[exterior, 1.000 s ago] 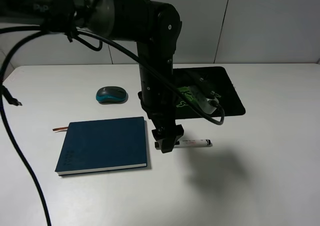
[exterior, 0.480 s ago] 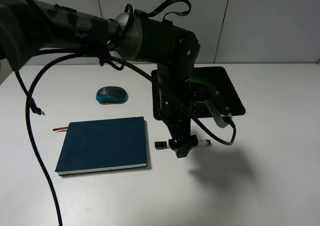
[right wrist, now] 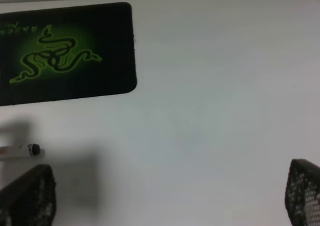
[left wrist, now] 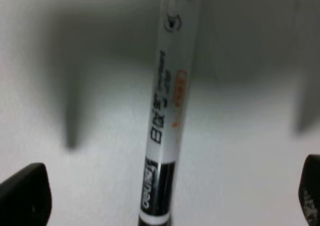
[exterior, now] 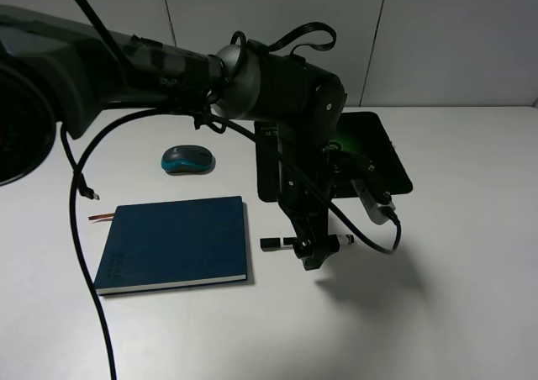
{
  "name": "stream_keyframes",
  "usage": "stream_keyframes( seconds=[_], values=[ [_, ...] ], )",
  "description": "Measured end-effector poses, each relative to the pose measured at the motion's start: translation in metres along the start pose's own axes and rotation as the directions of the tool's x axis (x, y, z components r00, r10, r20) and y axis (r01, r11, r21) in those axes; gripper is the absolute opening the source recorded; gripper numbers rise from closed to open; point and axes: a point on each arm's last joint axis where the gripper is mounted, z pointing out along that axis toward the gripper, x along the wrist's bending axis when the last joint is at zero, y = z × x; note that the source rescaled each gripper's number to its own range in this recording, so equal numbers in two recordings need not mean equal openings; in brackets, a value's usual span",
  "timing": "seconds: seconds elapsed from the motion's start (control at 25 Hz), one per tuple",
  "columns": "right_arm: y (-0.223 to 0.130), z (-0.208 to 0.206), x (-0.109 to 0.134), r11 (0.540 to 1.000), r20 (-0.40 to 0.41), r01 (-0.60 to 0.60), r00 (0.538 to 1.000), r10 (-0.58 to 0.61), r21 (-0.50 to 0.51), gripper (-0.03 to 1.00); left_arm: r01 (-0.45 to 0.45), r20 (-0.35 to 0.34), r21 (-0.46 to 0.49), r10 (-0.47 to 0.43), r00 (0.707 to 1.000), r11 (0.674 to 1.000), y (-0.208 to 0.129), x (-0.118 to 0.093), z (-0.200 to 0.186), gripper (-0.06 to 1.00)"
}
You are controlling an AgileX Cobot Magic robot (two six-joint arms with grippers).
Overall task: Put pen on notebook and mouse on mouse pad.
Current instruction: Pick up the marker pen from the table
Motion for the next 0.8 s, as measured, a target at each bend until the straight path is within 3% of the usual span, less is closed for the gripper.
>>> stream_keyframes(
  seconds=[0.56,0.8],
  values=[
    [0.000,0.000,0.000,1.000,-0.002,-0.001,1.000,0.001,0.000,1.00,0.000,0.008,0.019,0.000,1.000,1.000,0.000,0.001,0.021,0.98],
    [0.000,0.000,0.000,1.000,-0.002,-0.001,1.000,0.001,0.000,1.00,0.000,0.008,0.019,0.000,1.000,1.000,0.000,0.001,0.021,0.78]
  ],
)
